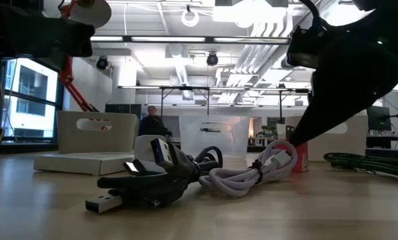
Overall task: Pick and place items into bin
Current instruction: Put the pink charger adapter into the white bin
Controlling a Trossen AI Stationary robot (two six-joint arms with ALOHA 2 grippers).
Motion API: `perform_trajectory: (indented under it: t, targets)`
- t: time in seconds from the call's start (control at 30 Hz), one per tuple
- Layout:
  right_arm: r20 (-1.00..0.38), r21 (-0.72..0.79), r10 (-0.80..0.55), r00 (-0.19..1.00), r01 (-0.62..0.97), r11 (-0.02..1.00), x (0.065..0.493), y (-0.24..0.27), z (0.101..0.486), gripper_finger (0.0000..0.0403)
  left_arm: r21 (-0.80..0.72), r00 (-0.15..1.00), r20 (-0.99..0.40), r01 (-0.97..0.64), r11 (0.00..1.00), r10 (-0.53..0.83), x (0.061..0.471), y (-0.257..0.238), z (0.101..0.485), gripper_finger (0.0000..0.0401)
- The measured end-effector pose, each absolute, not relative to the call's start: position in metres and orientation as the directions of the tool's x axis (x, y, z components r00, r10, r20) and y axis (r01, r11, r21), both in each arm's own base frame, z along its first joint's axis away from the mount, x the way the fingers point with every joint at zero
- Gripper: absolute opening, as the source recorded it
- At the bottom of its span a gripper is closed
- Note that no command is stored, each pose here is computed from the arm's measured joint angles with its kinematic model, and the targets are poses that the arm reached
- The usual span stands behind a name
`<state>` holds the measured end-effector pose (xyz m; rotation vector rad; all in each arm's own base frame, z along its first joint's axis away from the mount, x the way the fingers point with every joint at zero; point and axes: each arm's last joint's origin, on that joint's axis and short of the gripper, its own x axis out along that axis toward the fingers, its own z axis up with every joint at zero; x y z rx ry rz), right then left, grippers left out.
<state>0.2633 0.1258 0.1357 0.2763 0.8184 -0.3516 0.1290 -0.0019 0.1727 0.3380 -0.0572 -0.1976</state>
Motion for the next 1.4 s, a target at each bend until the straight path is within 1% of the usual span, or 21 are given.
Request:
perform_trajectory:
  t: [0.23, 0.47, 0.73, 0.83, 1.07, 1.17, 1.23, 1.4]
  targets:
    - [-0.758, 0.123, -0.180, 0.627, 0.410, 0.904, 0.267, 0.121, 0.135, 0.0236, 0.335, 0.981, 0.022, 0.176, 0.926, -0.195, 0.129, -0.002, 0.173, 0.0216]
    - [-0.788, 0.129, -0.157, 0.595, 0.409, 0.904, 0.272, 0.121, 0.119, 0.0236, 0.334, 0.981, 0.022, 0.177, 0.926, -0.195, 0.129, -0.002, 0.173, 0.0216]
    - [-0.778, 0.113, -0.184, 0.601, 0.421, 0.900, 0.272, 0.120, 0.118, 0.0233, 0.334, 0.981, 0.021, 0.177, 0.926, -0.195, 0.129, -0.002, 0.172, 0.0216]
    - [-0.779, 0.110, -0.185, 0.599, 0.422, 0.900, 0.272, 0.120, 0.118, 0.0220, 0.334, 0.981, 0.021, 0.177, 0.926, -0.195, 0.129, -0.002, 0.172, 0.0216]
    - [-0.779, 0.102, -0.186, 0.599, 0.414, 0.905, 0.272, 0.120, 0.118, 0.0169, 0.334, 0.981, 0.020, 0.177, 0.926, -0.195, 0.129, -0.002, 0.172, 0.0216]
    - [-0.779, 0.094, -0.186, 0.599, 0.404, 0.910, 0.272, 0.120, 0.118, 0.0159, 0.334, 0.981, 0.020, 0.177, 0.926, -0.194, 0.129, -0.002, 0.172, 0.0216]
    - [-0.779, 0.093, -0.186, 0.599, 0.404, 0.910, 0.272, 0.120, 0.118, 0.0163, 0.334, 0.981, 0.020, 0.177, 0.926, -0.194, 0.129, -0.002, 0.172, 0.0216]
    - [-0.779, 0.093, -0.186, 0.599, 0.404, 0.910, 0.272, 0.120, 0.118, 0.0195, 0.334, 0.981, 0.019, 0.177, 0.926, -0.195, 0.129, -0.002, 0.172, 0.0216]
